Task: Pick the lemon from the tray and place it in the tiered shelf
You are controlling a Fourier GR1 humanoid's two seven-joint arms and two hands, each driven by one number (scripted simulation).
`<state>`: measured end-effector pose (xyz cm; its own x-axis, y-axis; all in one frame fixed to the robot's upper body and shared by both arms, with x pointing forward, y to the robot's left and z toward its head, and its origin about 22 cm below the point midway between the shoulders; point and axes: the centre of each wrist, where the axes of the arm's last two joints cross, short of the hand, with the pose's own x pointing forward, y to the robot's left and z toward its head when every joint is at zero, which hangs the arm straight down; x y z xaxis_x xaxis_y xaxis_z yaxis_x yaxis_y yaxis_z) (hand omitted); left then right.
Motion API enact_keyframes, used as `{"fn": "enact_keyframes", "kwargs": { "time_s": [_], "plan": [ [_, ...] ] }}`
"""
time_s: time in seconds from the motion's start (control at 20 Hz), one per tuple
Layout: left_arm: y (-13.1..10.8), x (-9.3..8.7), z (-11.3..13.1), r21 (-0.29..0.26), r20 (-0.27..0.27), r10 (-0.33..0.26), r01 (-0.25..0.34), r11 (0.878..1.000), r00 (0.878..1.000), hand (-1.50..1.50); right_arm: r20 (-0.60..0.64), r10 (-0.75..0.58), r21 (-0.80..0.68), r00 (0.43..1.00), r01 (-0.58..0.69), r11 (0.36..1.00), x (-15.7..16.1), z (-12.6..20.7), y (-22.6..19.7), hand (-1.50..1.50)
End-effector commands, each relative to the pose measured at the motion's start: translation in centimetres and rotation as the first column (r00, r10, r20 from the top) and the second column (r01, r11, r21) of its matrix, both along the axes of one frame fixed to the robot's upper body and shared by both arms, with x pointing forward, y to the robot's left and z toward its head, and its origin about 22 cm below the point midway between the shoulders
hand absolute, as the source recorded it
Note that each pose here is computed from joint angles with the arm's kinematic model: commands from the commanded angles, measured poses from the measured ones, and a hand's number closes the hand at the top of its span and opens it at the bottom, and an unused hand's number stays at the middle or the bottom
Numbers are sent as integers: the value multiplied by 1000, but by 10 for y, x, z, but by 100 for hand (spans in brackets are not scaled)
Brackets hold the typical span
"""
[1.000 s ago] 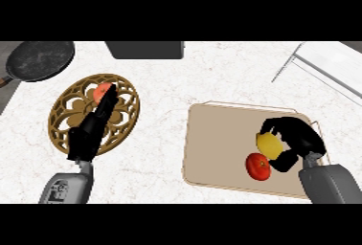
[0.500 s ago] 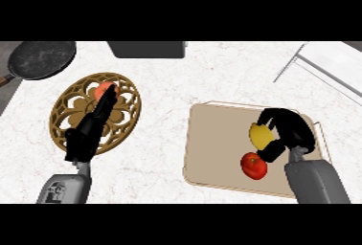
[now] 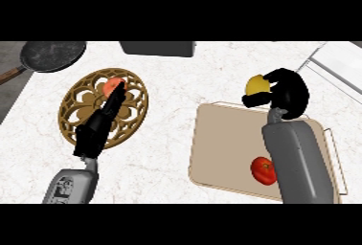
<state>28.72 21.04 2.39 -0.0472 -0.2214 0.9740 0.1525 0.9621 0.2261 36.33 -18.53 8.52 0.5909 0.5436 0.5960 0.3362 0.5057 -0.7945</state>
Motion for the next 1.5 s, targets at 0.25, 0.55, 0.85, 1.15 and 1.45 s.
{"fn": "enact_keyframes", "kwargs": {
  "time_s": [0.25,0.55,0.85,1.15,1.45],
  "plan": [
    [6,-2,-7,8,9,32,-32,999,999,0,296,-194,-14,935,207,978,36,67,82,150],
    [3,-4,-15,6,-7,37,-37,999,999,0,327,-291,-132,899,349,928,49,123,91,150],
    [27,0,-3,-5,-15,61,-61,998,998,0,420,-346,-198,839,457,867,58,158,66,150],
    [21,-5,-9,14,-19,37,-36,999,999,0,446,-387,-256,807,529,809,58,184,54,150],
    [14,4,-2,11,-13,56,-55,998,998,0,481,-414,-271,773,580,768,65,216,22,150]
  ]
}}
